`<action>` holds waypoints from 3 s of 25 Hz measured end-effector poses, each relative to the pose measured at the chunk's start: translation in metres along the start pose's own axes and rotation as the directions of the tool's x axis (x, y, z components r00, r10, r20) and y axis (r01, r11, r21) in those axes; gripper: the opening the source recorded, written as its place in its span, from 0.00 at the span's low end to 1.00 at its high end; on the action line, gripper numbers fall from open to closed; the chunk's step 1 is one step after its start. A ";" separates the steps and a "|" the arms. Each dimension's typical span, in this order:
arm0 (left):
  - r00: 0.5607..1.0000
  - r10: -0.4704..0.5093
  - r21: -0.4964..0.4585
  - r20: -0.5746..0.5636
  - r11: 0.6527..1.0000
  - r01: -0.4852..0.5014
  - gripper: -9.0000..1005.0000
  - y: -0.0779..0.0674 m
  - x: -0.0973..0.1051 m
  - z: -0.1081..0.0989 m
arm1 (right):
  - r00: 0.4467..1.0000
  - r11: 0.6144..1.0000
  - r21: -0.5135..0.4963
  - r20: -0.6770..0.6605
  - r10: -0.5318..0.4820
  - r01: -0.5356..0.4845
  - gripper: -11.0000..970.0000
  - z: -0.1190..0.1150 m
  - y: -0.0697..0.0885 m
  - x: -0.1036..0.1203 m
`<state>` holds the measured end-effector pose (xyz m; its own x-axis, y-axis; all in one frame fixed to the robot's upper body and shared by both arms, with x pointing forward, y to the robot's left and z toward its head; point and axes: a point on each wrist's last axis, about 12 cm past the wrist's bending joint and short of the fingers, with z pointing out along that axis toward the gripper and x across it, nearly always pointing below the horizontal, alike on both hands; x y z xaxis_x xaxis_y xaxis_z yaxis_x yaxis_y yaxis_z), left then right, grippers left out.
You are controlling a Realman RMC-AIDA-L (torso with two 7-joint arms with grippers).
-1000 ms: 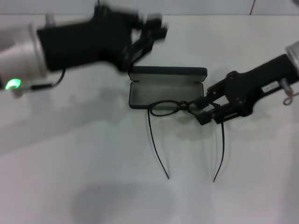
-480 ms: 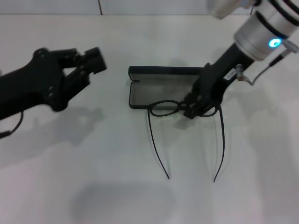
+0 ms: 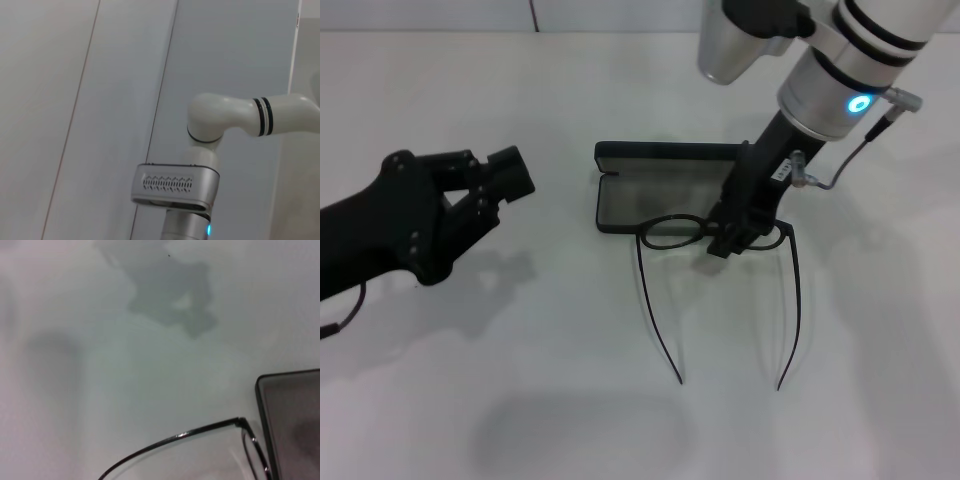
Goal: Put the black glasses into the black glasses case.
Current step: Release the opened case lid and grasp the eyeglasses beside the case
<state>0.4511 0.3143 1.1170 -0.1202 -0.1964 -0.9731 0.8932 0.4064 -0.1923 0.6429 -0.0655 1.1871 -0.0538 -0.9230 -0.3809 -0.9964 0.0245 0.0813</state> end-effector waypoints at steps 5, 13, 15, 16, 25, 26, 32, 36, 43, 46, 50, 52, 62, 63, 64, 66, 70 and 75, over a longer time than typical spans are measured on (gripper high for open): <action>1.000 -0.024 -0.006 0.000 1.000 0.024 0.13 -0.002 0.005 -0.003 | 1.000 1.000 0.014 0.006 -0.017 0.017 0.45 -0.001 0.001 -0.010; 0.999 -0.034 -0.006 0.004 0.999 0.034 0.12 -0.002 0.008 -0.004 | 1.000 0.998 0.057 -0.025 0.005 -0.004 0.45 -0.010 -0.004 -0.012; 0.999 -0.034 -0.007 0.003 0.999 0.034 0.12 -0.002 0.008 -0.004 | 1.000 0.997 0.072 -0.027 0.000 0.002 0.45 -0.011 -0.005 -0.011; 0.999 -0.034 -0.007 0.003 0.999 0.034 0.12 -0.002 0.008 -0.005 | 1.000 0.997 0.082 -0.027 -0.003 0.005 0.45 -0.012 -0.005 -0.010; 0.999 -0.034 -0.003 0.004 0.999 0.034 0.12 -0.001 0.008 -0.004 | 0.999 0.993 0.119 -0.037 -0.016 0.020 0.45 -0.008 0.003 0.005; 0.999 -0.036 -0.004 0.005 0.999 0.036 0.12 -0.001 0.009 -0.003 | 0.999 0.992 0.121 -0.043 -0.015 0.020 0.45 -0.007 0.004 0.006; 0.998 -0.053 0.006 0.017 0.999 0.053 0.12 0.003 0.014 0.003 | 0.999 0.991 0.131 -0.045 -0.002 0.008 0.45 -0.003 0.005 0.014; 0.998 -0.055 0.009 0.020 0.998 0.054 0.12 0.005 0.017 0.004 | 0.999 0.991 0.135 -0.037 0.004 0.001 0.45 -0.003 0.005 0.016; 0.999 -0.044 0.008 0.021 0.999 0.044 0.12 0.005 0.018 0.004 | 1.000 0.986 0.165 -0.003 -0.008 0.008 0.45 -0.001 0.002 0.013; 0.999 -0.044 0.008 0.021 0.999 0.043 0.12 0.005 0.018 0.004 | 1.000 0.987 0.162 0.022 -0.016 0.012 0.45 -0.001 0.002 0.012; 0.999 -0.043 0.008 0.022 0.999 0.043 0.12 0.005 0.018 0.005 | 0.998 0.988 0.156 0.059 -0.013 0.004 0.45 -0.001 0.001 0.015; 0.999 -0.045 0.008 0.023 0.999 0.045 0.12 0.004 0.018 0.005 | 0.998 0.988 0.152 0.066 -0.009 -0.002 0.45 0.001 0.001 0.017; 0.998 -0.058 0.017 0.006 0.998 0.058 0.11 0.005 0.022 0.010 | 0.996 0.991 0.134 0.086 0.002 -0.014 0.44 0.010 0.001 0.023; 0.998 -0.058 0.018 0.006 0.998 0.058 0.11 0.005 0.022 0.010 | 0.996 0.991 0.135 0.086 0.002 -0.014 0.44 0.010 0.001 0.023; 0.998 -0.059 0.018 0.005 0.998 0.058 0.11 0.005 0.022 0.010 | 0.996 0.991 0.135 0.087 0.003 -0.014 0.44 0.010 0.000 0.023; 0.998 -0.060 0.018 0.006 0.998 0.060 0.11 0.005 0.023 0.010 | 0.996 0.991 0.135 0.087 0.005 -0.016 0.44 0.010 0.001 0.024; 0.998 -0.066 0.014 0.006 0.998 0.065 0.11 0.004 0.024 0.010 | 0.995 0.991 0.134 0.095 0.011 -0.024 0.43 0.011 0.001 0.025; 0.997 -0.074 0.011 0.008 0.997 0.073 0.11 0.005 0.027 0.010 | 0.996 0.991 0.129 0.091 0.022 -0.034 0.43 0.013 0.001 0.027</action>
<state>0.4563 0.3023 1.0905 -0.1822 -0.2327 -0.9553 0.8866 0.3812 -0.2619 0.6398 -0.0852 1.1645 -0.0815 -0.8837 -0.4610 -0.9941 0.1051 -0.0257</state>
